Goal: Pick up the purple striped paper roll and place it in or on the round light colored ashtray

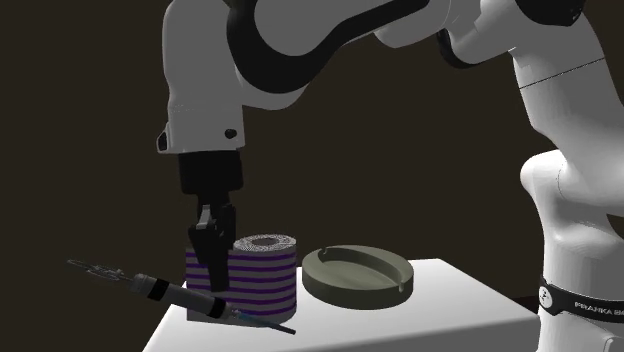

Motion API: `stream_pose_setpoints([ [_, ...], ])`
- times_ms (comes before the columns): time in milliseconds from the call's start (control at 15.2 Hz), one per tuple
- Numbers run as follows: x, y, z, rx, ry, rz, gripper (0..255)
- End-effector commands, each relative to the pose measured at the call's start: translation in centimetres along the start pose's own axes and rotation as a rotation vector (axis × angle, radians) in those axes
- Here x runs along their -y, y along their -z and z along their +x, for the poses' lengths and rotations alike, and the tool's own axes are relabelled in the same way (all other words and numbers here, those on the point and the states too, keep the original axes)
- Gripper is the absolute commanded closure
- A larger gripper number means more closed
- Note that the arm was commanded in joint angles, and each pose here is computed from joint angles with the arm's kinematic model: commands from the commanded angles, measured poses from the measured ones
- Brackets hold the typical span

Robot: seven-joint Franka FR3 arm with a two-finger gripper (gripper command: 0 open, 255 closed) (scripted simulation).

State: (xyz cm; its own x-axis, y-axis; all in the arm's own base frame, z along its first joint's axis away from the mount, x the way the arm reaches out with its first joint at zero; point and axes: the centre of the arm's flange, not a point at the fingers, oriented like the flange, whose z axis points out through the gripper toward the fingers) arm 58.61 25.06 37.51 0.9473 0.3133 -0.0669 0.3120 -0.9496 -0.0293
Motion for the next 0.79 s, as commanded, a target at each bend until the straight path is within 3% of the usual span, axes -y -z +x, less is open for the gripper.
stream_pose_setpoints([
  [0,0.0,0.0,0.0,0.0,0.0,0.0,255],
  [396,0.0,0.0,0.0,0.0,0.0,0.0,255],
  [726,0.1,2.6,-0.2,0.0,0.0,0.0,255],
])
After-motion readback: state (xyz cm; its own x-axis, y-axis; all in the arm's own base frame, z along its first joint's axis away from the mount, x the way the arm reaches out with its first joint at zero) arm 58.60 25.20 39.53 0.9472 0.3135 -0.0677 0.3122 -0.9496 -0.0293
